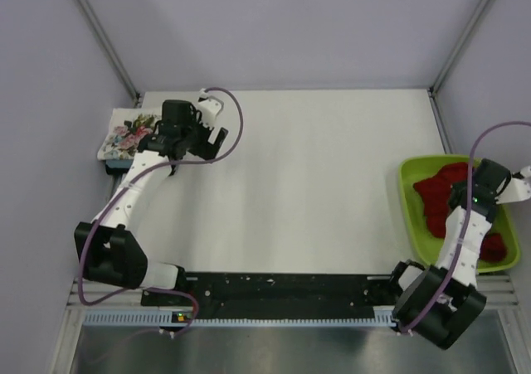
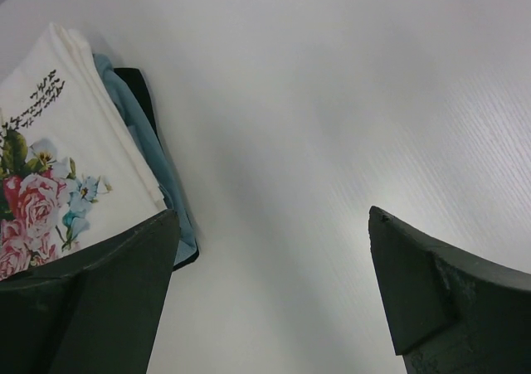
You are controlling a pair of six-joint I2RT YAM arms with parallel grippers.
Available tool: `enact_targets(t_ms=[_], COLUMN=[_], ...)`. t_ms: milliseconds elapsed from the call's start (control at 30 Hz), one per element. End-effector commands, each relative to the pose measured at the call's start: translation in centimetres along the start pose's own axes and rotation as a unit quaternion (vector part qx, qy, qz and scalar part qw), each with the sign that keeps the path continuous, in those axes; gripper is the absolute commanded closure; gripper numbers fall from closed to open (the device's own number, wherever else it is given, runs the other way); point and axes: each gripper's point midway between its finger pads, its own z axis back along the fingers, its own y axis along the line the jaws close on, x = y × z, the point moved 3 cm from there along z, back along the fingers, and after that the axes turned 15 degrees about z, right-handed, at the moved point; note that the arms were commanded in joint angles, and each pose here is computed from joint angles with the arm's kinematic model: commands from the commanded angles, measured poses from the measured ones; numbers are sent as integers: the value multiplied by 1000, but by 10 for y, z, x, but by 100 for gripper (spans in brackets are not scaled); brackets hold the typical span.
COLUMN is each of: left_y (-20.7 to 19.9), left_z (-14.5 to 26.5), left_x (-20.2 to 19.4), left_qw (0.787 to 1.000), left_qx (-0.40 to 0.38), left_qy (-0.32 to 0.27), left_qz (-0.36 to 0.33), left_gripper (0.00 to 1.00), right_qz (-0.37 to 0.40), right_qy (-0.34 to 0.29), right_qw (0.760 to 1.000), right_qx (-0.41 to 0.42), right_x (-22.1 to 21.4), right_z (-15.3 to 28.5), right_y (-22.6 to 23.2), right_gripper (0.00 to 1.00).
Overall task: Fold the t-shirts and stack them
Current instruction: Grab crumpled tshirt from bin with the right arm, then move the tshirt to the center of the board
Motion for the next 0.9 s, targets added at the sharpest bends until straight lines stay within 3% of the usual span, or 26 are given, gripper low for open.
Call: enact_targets(t_ms=[0,167,233,333,400,533,633,667,700,767,833,867], left_y=[10,13,16,21,29,48,68,75,81,93,106,108], left_z=[20,20,20,18,17,18,25,27,29,32,35,35], left_x=[17,17,17,16,16,11,7,7,6,4,0,0], left_qw=[998,998,997,996,994,991,987,985,984,981,977,976], left_qx=[33,41,51,67,91,125,152,160,166,179,193,200], left_qy=[-44,-50,-49,-52,-53,-47,-46,-48,-49,-51,-50,-49], left_qz=[-17,-19,-20,-20,-11,8,28,36,44,59,71,71], left_gripper=[1,1,1,1,1,1,1,1,1,1,1,1], right_qz=[31,52,73,124,166,280,350,367,384,414,438,453], right_qy=[-234,-358,-392,-379,-355,-260,-176,-151,-132,-96,-60,-39], right_qw=[966,909,869,806,738,558,401,370,352,355,388,417], right_qx=[104,205,292,437,550,736,828,840,843,833,809,787], right_x=[107,159,173,170,149,58,-8,-27,-45,-83,-119,-141], right_z=[96,198,243,303,347,428,465,466,462,441,407,387], right_y=[43,85,118,179,222,286,287,284,283,288,299,306], right_gripper=[100,100,100,100,100,100,100,100,100,100,100,100])
